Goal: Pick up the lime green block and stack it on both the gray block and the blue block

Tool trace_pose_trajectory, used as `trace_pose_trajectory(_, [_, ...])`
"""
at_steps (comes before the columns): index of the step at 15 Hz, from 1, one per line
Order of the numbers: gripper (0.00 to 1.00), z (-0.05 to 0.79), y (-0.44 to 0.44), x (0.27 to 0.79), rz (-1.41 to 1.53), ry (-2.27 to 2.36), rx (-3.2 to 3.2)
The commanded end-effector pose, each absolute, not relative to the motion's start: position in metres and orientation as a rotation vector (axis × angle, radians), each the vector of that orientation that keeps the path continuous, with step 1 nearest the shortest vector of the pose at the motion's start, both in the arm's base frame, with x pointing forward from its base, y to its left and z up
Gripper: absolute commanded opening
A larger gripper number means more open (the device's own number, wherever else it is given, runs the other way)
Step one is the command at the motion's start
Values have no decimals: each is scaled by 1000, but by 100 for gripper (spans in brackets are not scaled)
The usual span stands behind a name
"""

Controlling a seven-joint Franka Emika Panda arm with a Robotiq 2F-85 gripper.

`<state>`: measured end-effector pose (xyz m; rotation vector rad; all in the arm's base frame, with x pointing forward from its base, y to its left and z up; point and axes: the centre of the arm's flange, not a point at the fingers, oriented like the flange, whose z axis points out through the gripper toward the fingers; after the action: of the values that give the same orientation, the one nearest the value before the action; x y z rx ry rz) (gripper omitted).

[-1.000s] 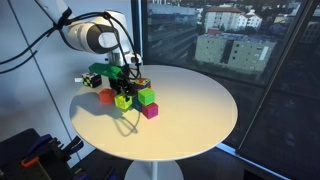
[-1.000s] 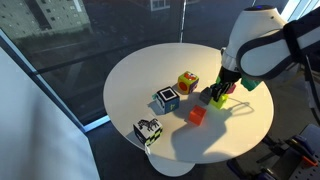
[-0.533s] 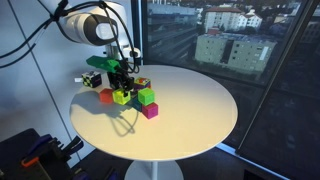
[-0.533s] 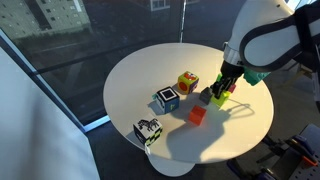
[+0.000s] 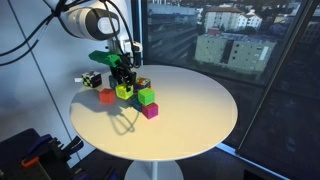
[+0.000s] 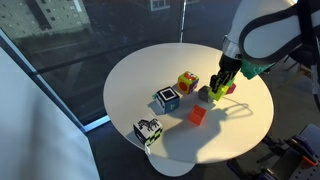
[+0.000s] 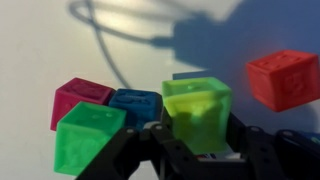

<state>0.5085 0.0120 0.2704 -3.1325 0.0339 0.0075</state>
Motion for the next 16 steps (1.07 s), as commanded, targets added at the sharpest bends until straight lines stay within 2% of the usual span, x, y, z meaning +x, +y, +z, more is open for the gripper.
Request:
trace_pose_trajectory(1, [26, 283, 11, 515, 7, 92, -3131])
trace_pose_trajectory(16, [26, 296, -1, 532, -31, 230, -3139])
